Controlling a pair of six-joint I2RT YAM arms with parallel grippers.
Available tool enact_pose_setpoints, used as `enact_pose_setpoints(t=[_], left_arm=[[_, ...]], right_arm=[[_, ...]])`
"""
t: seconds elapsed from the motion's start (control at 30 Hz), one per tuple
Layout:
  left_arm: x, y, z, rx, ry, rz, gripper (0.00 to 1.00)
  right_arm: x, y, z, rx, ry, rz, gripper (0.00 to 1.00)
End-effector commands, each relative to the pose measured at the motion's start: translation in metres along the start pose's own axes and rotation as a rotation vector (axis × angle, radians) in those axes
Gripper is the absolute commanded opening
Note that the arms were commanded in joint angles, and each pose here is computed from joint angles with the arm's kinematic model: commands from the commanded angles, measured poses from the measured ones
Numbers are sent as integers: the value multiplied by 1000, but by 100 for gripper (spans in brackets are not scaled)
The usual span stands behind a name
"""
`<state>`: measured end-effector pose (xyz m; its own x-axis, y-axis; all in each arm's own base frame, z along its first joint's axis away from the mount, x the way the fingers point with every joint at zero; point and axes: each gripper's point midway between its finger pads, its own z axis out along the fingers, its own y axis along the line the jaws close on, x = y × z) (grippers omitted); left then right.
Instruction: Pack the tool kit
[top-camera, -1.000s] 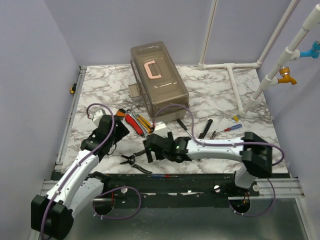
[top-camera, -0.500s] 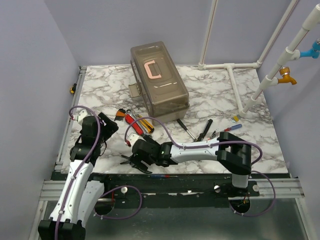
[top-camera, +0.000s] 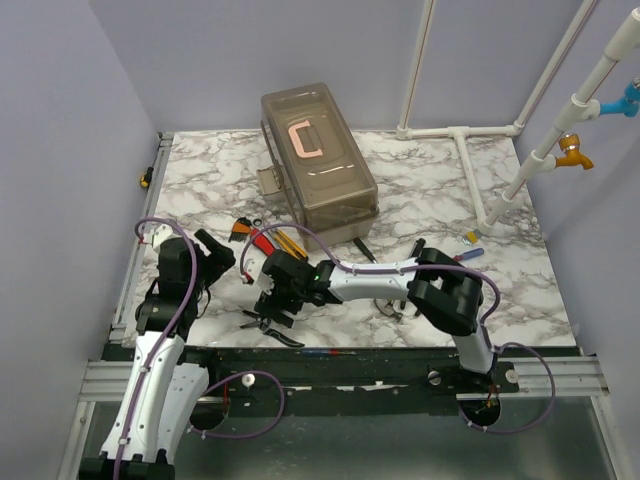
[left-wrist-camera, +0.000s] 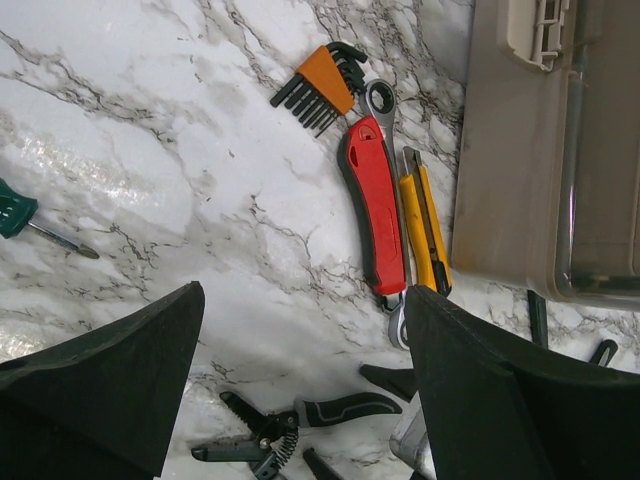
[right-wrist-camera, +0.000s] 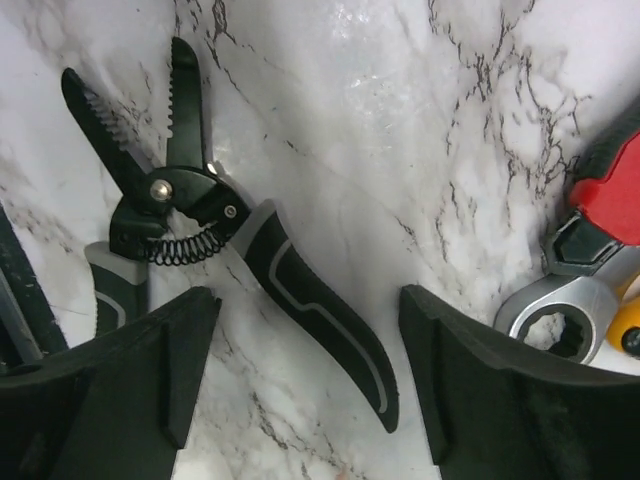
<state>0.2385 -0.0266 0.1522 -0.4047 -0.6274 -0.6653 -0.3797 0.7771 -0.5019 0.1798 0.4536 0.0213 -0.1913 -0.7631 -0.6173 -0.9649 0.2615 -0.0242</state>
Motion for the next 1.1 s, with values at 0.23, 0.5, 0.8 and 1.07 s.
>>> enact_pose_setpoints(t=[0.23,0.5,0.8,1.07], left_arm=[[21,-9,19,64,83,-32,82],[33,-17,46,102,114,-115,81],[20,-30,90,36,132,-181,81],[23,-46,121,3,214,-261,82]], right_arm=[[81,-25,-45,177,113,209,26],[147,-42,-95,396,326,379,19],[174,-93,-133,574,262,824,12],[208,-151,-172,814,155,1130,12]])
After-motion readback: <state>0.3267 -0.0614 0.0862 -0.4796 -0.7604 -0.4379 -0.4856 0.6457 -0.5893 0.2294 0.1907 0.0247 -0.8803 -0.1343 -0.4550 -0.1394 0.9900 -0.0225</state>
